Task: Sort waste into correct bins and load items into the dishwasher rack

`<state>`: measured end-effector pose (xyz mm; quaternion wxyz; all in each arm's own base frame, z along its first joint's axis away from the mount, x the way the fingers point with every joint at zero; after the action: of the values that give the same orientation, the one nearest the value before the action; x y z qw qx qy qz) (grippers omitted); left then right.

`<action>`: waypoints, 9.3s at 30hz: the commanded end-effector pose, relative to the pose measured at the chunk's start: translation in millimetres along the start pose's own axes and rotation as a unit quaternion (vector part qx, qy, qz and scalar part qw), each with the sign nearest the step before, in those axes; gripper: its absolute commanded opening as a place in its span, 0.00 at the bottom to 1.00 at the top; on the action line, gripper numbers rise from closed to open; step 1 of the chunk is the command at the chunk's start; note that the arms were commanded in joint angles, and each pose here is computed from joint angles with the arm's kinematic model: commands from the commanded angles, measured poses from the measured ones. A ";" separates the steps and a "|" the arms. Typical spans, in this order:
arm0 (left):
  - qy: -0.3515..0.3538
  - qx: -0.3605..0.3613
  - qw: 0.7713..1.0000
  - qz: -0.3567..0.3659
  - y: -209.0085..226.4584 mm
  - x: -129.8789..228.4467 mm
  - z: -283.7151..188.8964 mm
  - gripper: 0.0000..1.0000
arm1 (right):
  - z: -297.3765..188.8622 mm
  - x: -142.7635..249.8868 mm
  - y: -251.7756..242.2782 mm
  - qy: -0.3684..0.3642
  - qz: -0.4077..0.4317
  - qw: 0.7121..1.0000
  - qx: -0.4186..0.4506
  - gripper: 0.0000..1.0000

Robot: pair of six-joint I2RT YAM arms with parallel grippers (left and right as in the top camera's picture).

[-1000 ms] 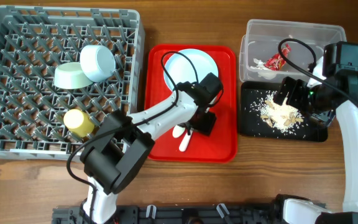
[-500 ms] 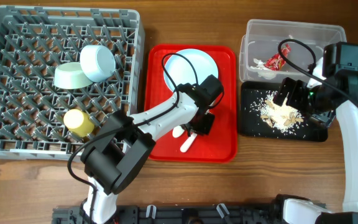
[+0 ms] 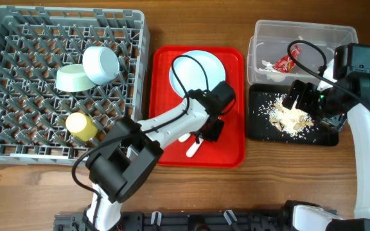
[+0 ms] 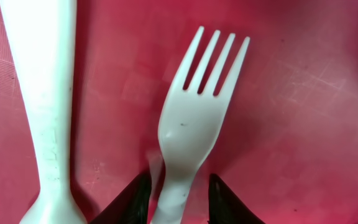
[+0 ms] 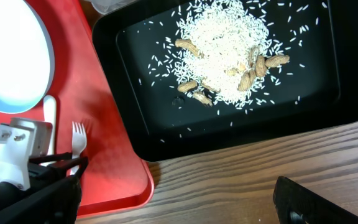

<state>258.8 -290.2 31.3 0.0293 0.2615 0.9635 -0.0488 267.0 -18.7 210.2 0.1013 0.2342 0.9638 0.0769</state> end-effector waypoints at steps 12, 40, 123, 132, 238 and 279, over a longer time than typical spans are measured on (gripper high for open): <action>0.008 -0.052 0.998 0.021 1.5 11.7 11.3 0.18 | -5.7 -0.4 -2.2 -0.012 -0.009 1.000 0.004 1.00; -0.177 -0.142 0.971 -0.080 133.4 -7.0 -172.6 0.04 | -5.7 0.1 -2.4 -0.010 -0.010 1.000 0.004 1.00; 0.071 0.008 0.997 -0.022 71.2 26.5 -7.9 0.60 | -5.7 0.8 -2.7 -0.009 -0.011 1.000 0.005 1.00; 0.085 0.038 0.995 0.028 53.3 39.0 -0.2 0.64 | -5.7 1.3 -2.8 -0.008 -0.009 1.000 0.005 1.00; -0.097 -0.053 0.989 0.100 40.6 -20.3 -43.5 0.70 | -5.7 4.6 -4.0 0.000 -0.008 1.000 0.008 1.00; -0.031 -0.043 0.989 0.136 40.1 -11.1 19.4 0.49 | -5.7 4.4 -4.0 0.000 -0.008 1.000 0.008 1.00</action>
<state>301.1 -271.1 31.1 0.1170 0.3749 0.9193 -0.0250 261.5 -18.0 209.1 0.0888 0.2317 0.9658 0.0751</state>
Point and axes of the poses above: each gripper's point midway between its finger pads, its own z axis out along the fingers, its own y axis along the line the jaws close on, x = y × z, the point moved 3 cm from there along -z, back along the fingers, and after that the axes turned 4 degrees about z, right-handed, at the moved point
